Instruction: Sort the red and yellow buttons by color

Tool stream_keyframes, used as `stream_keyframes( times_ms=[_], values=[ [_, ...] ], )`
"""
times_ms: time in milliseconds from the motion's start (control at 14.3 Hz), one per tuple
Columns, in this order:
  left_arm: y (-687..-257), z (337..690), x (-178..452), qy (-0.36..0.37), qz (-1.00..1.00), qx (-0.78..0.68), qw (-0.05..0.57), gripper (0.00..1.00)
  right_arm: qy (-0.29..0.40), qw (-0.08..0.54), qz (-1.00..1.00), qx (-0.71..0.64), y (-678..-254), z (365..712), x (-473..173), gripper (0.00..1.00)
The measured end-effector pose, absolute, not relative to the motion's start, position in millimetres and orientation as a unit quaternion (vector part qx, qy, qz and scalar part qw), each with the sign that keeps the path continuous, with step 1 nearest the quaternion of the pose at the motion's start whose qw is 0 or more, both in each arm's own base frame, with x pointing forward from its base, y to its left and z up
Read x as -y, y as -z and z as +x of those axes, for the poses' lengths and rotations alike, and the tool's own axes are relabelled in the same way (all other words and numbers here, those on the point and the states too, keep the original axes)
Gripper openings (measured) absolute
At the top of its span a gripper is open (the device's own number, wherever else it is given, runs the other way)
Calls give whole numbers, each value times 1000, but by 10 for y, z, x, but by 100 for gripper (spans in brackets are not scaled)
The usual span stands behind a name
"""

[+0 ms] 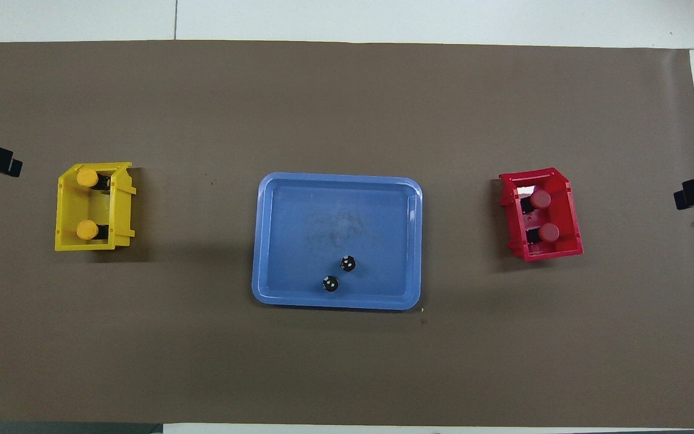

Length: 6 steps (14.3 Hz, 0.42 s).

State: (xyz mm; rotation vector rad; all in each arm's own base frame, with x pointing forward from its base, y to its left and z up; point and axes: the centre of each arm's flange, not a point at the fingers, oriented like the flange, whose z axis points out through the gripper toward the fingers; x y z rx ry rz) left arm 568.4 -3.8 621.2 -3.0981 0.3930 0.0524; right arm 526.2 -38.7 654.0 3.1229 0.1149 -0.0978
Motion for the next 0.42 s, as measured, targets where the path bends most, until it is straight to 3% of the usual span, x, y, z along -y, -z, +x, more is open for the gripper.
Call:
stream_keyframes(
  times_ms=[420],
  values=[
    [-6385,5602,-6,-29,-989,-144,22,100,32,7,999,-37,-6531,5262,387,100]
  ],
)
